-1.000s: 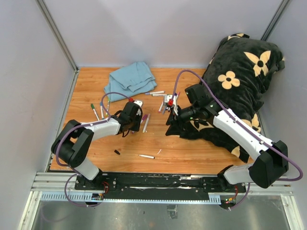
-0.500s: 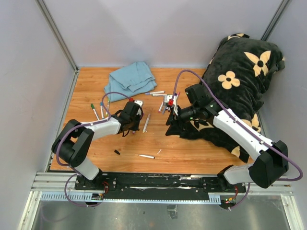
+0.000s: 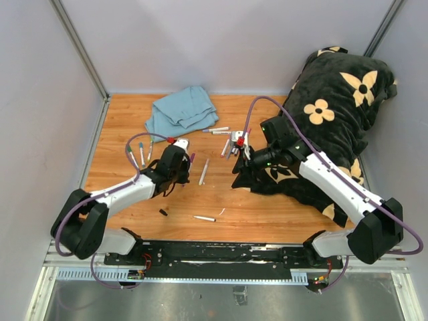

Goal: Open the pen caps
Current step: Pick up the pen from the center of the board.

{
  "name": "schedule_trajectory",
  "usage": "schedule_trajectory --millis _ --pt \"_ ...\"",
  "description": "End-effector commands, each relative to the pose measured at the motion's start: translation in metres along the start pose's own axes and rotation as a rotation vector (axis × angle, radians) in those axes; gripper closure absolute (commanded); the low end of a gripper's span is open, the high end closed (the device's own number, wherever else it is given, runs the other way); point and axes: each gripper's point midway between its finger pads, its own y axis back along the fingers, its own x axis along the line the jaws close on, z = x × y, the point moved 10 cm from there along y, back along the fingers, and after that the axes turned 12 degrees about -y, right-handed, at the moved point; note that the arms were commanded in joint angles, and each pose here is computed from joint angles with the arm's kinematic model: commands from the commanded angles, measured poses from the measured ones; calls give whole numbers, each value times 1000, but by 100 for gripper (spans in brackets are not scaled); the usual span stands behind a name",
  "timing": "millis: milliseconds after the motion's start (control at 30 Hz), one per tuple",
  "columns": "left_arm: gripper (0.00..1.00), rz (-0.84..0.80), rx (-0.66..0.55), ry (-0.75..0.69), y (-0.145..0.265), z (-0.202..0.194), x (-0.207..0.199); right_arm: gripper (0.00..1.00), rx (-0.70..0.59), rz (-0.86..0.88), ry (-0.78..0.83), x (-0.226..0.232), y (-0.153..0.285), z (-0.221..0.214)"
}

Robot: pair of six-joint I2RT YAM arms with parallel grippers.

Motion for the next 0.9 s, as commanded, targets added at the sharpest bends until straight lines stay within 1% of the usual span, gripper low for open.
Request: schedule_trajectory --millis 0,433,667,800,867 --pt "100 -25 -113 91 15 2 1 41 -16 20 26 4 5 -3" --pt "100 -314 -331 241 49 -6 -16 41 -33 58 85 8 6 -5" --pt "100 -554 -470 344 69 -8 -30 41 -56 69 126 10 6 -7" --pt "100 -640 -527 389 77 -10 -34 36 -89 71 181 12 6 -9" --pt "100 -672 -549 412 80 -12 -35 36 -112 81 213 15 7 -10"
